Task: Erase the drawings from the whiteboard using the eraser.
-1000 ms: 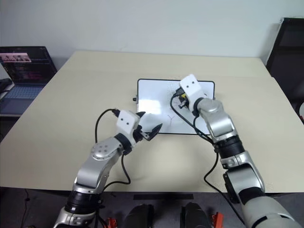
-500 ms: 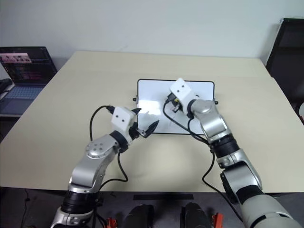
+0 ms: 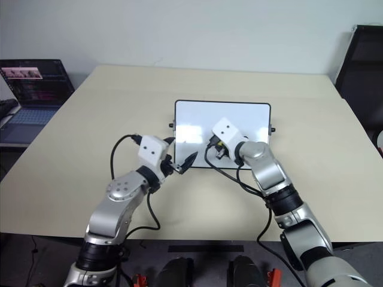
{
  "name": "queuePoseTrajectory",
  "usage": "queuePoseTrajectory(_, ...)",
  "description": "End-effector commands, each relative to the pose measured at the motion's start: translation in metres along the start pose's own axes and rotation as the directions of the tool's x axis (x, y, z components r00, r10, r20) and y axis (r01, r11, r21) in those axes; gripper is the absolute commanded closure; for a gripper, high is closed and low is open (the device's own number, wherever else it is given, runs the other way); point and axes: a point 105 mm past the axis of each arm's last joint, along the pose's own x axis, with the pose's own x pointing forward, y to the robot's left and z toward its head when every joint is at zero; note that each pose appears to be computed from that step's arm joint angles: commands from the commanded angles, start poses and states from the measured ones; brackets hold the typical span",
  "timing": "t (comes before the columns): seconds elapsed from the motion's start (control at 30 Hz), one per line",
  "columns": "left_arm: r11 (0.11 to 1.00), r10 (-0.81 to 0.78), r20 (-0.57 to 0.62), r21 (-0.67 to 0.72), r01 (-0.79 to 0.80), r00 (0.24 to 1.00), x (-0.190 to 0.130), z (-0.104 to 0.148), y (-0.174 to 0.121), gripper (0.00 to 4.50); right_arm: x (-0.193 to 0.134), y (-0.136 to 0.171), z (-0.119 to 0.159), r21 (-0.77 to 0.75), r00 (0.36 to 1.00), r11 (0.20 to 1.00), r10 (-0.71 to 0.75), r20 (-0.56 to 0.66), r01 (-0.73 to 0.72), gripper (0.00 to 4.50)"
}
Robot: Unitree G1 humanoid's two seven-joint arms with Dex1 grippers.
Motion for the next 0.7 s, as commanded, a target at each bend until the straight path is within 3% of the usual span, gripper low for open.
queuePoseTrajectory(0.03, 1.0, -0.012, 0.071, 0.019, 0.011, 0.997, 0.004, 0.021, -0.004, 0.0, -0.005, -0.034, 0.002, 0.022, 0.992, 0.992, -0.126, -0.006, 0.126, 3.44)
queuePoseTrajectory(0.33, 1.0, -0.028, 0.075, 0.012, 0.028, 0.997, 0.006, 0.023, -0.009, 0.0, -0.008, -0.067, 0.013, 0.017, 0.97, 0.97, -0.244, 0.025, 0.243, 3.44)
queuePoseTrajectory(0.5, 1.0, -0.029, 0.076, 0.014, 0.028, 0.997, 0.006, 0.024, -0.008, 0.0, -0.006, -0.061, 0.01, 0.008, 0.976, 0.976, -0.218, 0.016, 0.218, 3.44)
queuePoseTrajectory(0.7, 1.0, -0.018, 0.072, 0.02, 0.016, 0.997, 0.003, 0.025, -0.006, 0.0, -0.002, -0.029, -0.01, -0.01, 0.994, 0.994, -0.107, -0.038, 0.107, 3.44)
